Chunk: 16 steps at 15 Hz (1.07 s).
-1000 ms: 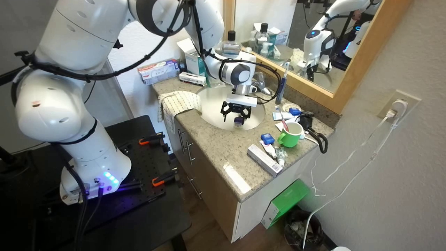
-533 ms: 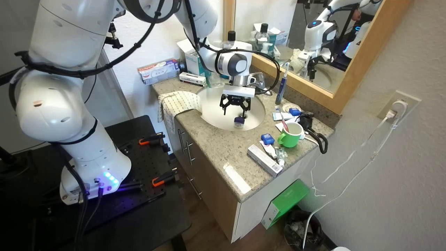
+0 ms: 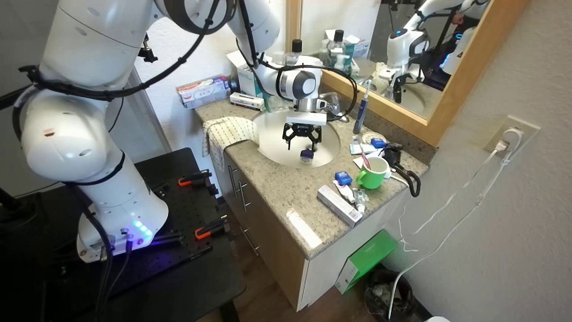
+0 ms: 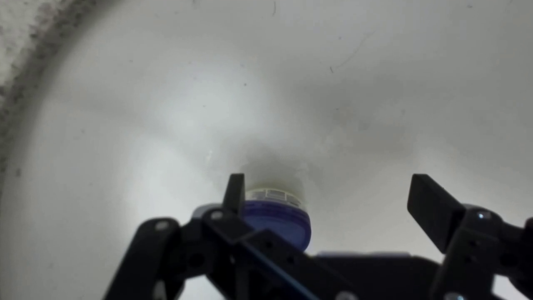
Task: Remove the Vaseline from the sink and place it on the right side of the counter
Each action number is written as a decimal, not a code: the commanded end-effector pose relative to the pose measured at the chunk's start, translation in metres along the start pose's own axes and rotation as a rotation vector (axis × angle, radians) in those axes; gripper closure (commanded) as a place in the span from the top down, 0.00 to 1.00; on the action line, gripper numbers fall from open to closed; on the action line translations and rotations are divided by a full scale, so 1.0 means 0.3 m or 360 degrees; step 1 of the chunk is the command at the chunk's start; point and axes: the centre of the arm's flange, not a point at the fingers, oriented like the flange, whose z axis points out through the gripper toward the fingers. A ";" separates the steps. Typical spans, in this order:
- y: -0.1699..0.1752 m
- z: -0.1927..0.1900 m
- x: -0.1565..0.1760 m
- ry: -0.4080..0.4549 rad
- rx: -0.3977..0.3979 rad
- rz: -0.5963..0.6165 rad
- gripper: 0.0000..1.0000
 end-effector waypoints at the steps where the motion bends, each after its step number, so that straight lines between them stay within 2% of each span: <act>1: 0.032 0.029 0.064 -0.0050 -0.0034 -0.0016 1.00; 7: 0.070 0.077 0.111 -0.0055 -0.0026 -0.0010 1.00; 11: 0.108 0.072 0.103 -0.0066 -0.0028 0.0007 1.00; 16: 0.065 0.046 0.048 -0.0028 -0.0063 0.0031 1.00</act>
